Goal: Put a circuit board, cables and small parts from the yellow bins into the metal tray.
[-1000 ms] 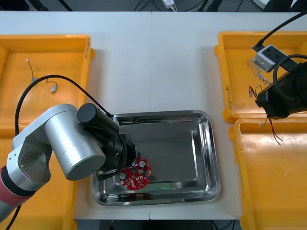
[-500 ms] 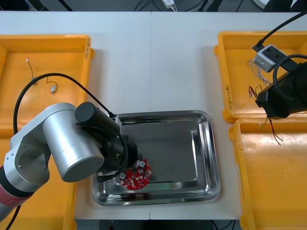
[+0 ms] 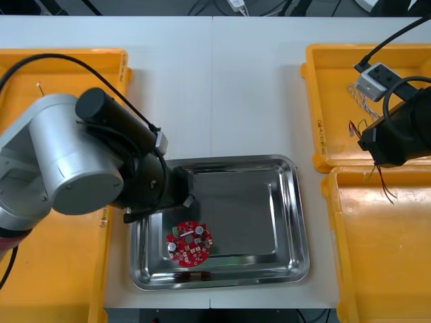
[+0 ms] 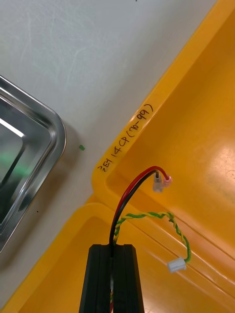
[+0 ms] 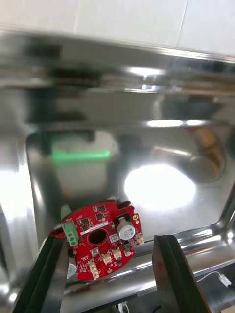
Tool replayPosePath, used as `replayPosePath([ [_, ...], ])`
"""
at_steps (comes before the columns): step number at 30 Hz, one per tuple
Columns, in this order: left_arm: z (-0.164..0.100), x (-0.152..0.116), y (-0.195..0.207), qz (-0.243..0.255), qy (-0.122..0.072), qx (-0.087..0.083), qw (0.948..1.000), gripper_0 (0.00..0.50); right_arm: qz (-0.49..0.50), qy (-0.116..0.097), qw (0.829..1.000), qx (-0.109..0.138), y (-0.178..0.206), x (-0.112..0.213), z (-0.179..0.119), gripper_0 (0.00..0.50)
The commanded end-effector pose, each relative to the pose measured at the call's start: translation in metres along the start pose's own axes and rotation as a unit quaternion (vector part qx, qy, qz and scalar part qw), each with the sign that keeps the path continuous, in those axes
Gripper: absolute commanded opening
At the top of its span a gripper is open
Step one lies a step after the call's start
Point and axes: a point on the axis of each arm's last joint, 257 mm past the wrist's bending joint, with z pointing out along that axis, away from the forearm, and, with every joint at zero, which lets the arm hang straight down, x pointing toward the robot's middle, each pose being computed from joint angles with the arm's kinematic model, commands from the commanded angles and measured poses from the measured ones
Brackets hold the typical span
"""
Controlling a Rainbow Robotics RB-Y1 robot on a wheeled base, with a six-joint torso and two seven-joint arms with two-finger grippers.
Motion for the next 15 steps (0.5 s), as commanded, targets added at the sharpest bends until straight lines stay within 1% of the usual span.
replayPosePath([
  [1, -0.039, -0.041, 0.005, -0.009, -0.054, -0.004, 0.9985, 0.5, -0.052, -0.027, 0.998, -0.015, 0.018, -0.022, -0.012, 0.0],
  [3, -0.048, -0.052, 0.011, -0.005, -0.067, -0.011, 0.9977, 0.5, -0.058, -0.03, 0.998, -0.017, 0.022, -0.024, -0.013, 0.0],
  [5, -0.055, -0.059, 0.016, -0.005, -0.074, -0.015, 0.9971, 0.5, -0.064, -0.03, 0.997, -0.019, 0.026, -0.024, -0.013, 0.0],
  [7, -0.062, -0.065, 0.02, -0.005, -0.078, -0.017, 0.9968, 0.5, -0.072, -0.029, 0.997, -0.021, 0.031, -0.024, -0.012, 0.0],
  [9, -0.072, -0.073, 0.027, -0.003, -0.081, -0.025, 0.9964, 0.5, -0.086, -0.027, 0.996, -0.025, 0.041, -0.025, -0.01, 0.0],
  [14, -0.094, -0.083, 0.038, -0.002, -0.074, -0.038, 0.9966, 0.5, -0.114, -0.028, 0.992, -0.042, 0.071, -0.027, -0.003, 0.0],
  [15, -0.099, -0.086, 0.041, -0.001, -0.071, -0.043, 0.9966, 0.5, -0.121, -0.028, 0.991, -0.046, 0.078, -0.027, -0.001, 0.0],
])
